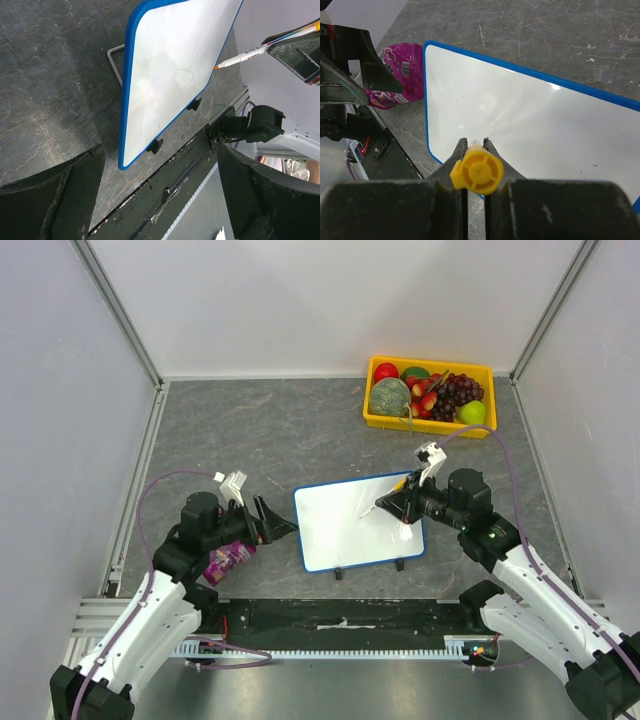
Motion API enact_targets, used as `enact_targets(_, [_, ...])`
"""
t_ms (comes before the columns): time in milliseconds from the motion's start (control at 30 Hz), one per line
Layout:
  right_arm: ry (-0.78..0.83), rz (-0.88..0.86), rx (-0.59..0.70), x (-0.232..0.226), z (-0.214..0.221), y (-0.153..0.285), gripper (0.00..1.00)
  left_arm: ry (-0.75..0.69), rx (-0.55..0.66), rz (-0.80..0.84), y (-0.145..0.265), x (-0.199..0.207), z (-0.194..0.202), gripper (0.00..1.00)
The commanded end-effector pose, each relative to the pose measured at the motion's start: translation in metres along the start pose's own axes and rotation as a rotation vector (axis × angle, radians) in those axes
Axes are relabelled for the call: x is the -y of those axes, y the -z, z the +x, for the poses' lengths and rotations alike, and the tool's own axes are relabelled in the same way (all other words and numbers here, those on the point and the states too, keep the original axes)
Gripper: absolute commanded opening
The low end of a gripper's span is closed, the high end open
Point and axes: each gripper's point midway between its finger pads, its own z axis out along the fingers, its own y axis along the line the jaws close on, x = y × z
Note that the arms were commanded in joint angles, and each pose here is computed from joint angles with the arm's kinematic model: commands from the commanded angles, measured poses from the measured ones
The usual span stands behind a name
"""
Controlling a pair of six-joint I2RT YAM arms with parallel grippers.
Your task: Write a sentence on the whiteboard
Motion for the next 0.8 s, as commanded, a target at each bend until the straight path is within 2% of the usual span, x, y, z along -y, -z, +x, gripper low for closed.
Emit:
enact_targets(0, [0.055,-0.004,0.085,-0.009,-0.029,-0.001,0.00,-0.072,0.010,0.071,-0.002,0.013,-0.009,0.96])
enact_targets(767, [0.082,-0.021,0.091,-0.022,-0.023,-0.010,0.00,-0.043,0.021,0.057,-0.017,-0.008,-0.010,0.96])
